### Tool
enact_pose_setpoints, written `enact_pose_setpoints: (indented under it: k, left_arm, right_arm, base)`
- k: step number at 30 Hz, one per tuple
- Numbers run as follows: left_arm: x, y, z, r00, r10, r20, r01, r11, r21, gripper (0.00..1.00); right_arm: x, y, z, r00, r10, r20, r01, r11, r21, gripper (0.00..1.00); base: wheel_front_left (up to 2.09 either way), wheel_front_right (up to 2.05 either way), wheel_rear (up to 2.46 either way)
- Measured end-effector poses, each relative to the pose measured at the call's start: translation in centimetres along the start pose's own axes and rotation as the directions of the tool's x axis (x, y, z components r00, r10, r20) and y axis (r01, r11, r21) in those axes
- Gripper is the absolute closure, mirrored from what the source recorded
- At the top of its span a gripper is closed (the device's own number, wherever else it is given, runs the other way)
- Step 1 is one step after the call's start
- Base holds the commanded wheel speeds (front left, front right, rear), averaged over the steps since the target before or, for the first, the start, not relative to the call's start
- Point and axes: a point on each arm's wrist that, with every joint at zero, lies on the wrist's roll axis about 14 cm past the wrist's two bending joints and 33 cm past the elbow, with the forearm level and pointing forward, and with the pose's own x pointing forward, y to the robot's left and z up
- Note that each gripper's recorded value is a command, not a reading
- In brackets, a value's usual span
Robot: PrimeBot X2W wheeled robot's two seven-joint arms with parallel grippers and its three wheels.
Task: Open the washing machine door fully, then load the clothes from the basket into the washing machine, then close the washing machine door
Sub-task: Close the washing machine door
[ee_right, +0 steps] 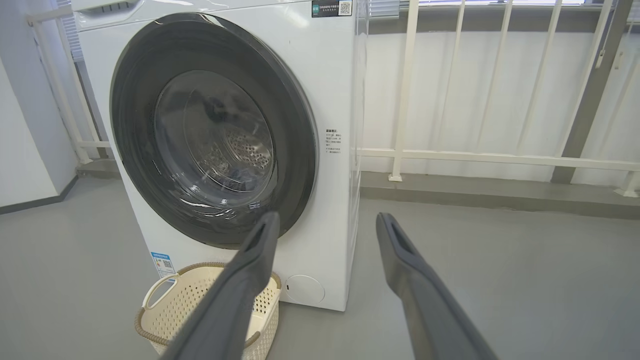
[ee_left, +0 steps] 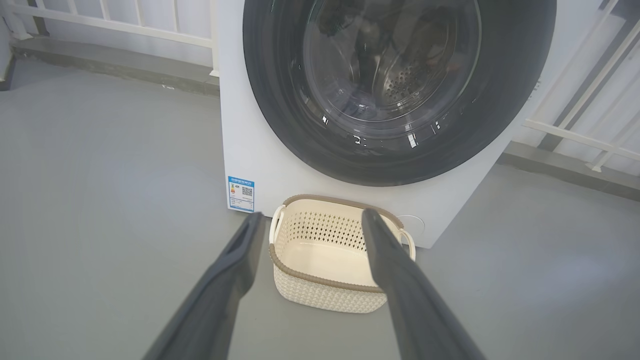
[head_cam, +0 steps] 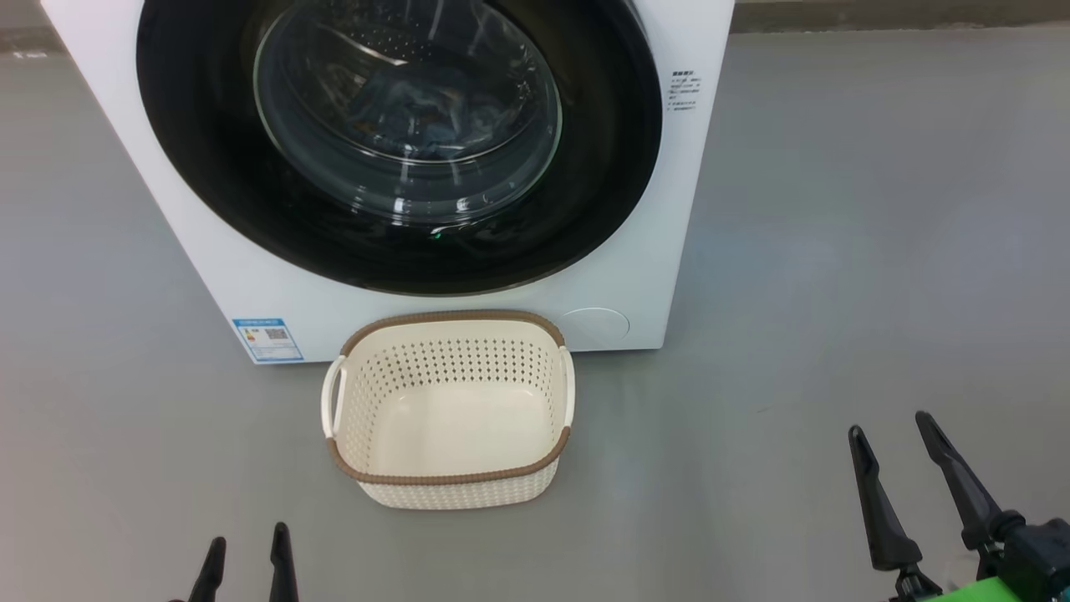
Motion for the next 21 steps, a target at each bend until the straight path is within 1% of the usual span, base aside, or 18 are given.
enact_pose_setpoints:
  k: [8, 17, 21]
  left_arm:
    - [-0.3, -0.2, -0.9, 0.999, -0.016, -0.031, 0.016, 1.000, 0.018, 0.00]
    - [-0.5, -0.4, -1.0, 0.999, -0.023, -0.036, 0.024, 0.999, 0.028, 0.00]
    - [-0.4, -0.5, -0.8, 0.999, -0.025, -0.028, 0.026, 0.999, 0.046, 0.00]
  right_arm:
    - [-2.4, -1.6, -1.6, 0.996, -0.059, -0.067, 0.058, 0.998, -0.016, 0.00]
    - [-3.9, -2.6, -2.8, 0.989, -0.102, -0.111, 0.101, 0.995, -0.017, 0.00]
    - [-4.0, -2.8, -2.9, 0.987, -0.111, -0.114, 0.110, 0.994, -0.015, 0.00]
  base:
    - [0.00, 0.00, 0.00]
    - [0.00, 0.00, 0.00]
    - [0.00, 0.00, 0.00]
